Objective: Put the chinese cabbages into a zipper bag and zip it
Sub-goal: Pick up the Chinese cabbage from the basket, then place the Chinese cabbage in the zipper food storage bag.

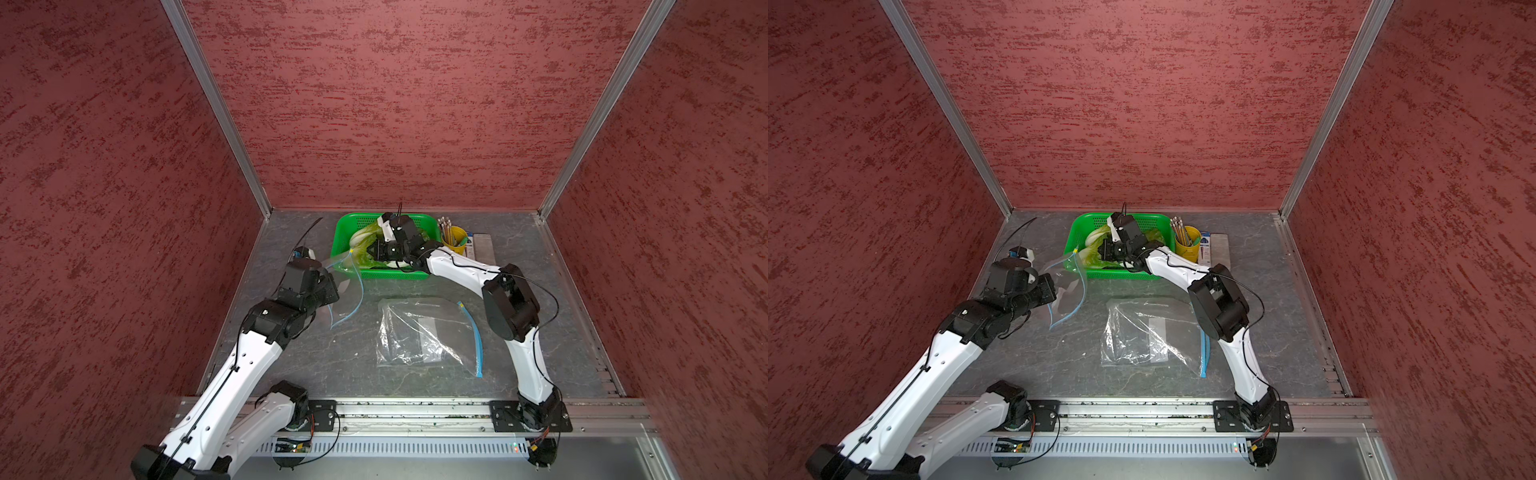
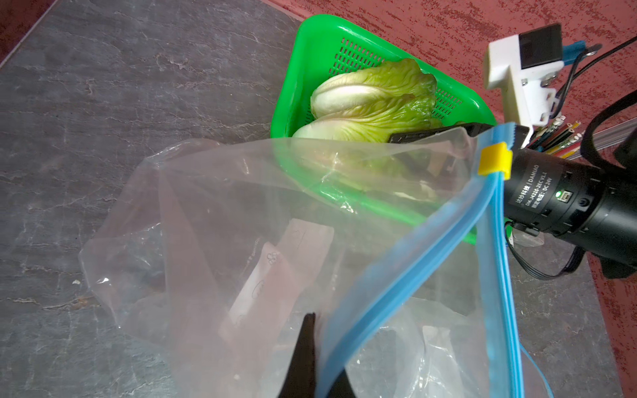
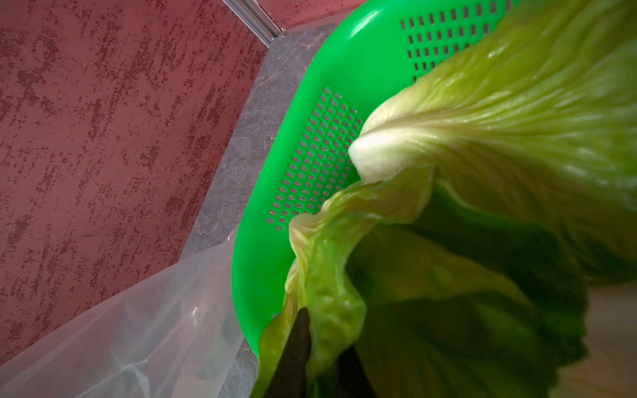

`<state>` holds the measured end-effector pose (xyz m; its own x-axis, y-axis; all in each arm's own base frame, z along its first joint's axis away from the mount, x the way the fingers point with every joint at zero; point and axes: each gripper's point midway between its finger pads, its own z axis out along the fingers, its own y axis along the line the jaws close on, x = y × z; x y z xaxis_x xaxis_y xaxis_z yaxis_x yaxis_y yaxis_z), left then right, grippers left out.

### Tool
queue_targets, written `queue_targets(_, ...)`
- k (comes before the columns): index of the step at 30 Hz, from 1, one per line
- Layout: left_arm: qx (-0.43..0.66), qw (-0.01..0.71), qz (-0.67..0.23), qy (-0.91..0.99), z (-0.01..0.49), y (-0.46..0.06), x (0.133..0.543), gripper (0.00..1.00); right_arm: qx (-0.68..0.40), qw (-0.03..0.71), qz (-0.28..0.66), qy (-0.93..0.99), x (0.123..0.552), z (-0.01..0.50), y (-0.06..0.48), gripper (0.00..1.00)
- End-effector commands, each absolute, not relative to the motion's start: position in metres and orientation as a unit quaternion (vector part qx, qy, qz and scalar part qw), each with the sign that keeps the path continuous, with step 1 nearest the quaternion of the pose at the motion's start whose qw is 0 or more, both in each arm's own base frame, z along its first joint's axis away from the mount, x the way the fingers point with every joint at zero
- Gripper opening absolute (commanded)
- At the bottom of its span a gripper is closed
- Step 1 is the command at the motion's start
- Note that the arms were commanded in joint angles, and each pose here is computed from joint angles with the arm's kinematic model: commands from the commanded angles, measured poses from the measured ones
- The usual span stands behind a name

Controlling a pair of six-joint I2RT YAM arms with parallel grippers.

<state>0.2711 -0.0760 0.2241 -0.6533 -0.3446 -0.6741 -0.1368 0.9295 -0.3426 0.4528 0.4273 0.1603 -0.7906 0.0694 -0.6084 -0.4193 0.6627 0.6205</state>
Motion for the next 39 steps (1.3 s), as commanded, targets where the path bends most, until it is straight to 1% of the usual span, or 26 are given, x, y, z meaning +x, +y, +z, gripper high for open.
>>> queue_targets(1, -0.123, 0.404, -0.12, 0.898, 0.239, -0.071, 0.266, 0.0, -0.109, 0.374, 0.436, 0.811, 0.454, 0.235, 0.425, 0.12)
queue_targets(7, -0.119, 0.402, -0.112, 0.901, 0.239, -0.066, 0.262, 0.0, -0.097, 0.42, 0.449, 0.783, 0.447, 0.283, 0.396, 0.11)
queue_targets(11, -0.102, 0.401, -0.13, 0.901, 0.24, -0.074, 0.261, 0.0, -0.084, 0.445, 0.448, 0.771, 0.439, 0.307, 0.369, 0.11)
queue_targets(16, -0.09, 0.39, -0.145, 0.905, 0.236, -0.083, 0.264, 0.0, -0.076, 0.468, 0.435, 0.766, 0.424, 0.326, 0.334, 0.11)
queue_targets(20, -0.079, 0.391, -0.165, 0.902, 0.236, -0.093, 0.269, 0.0, -0.092, 0.473, 0.445, 0.755, 0.401, 0.342, 0.315, 0.11)
queue_targets(23, -0.073, 0.388, -0.174, 0.902, 0.232, -0.098, 0.271, 0.0, -0.093, 0.478, 0.432, 0.759, 0.387, 0.348, 0.3, 0.11)
queue_targets(27, -0.062, 0.379, -0.182, 0.905, 0.226, -0.106, 0.274, 0.0, -0.108, 0.491, 0.424, 0.754, 0.366, 0.367, 0.287, 0.11)
queue_targets(33, -0.043, 0.368, -0.187, 0.91, 0.221, -0.118, 0.28, 0.0, -0.125, 0.504, 0.393, 0.759, 0.35, 0.377, 0.271, 0.1)
queue_targets(39, -0.041, 0.36, -0.191, 0.912, 0.216, -0.127, 0.287, 0.0, -0.171, 0.498, 0.403, 0.748, 0.328, 0.391, 0.277, 0.08)
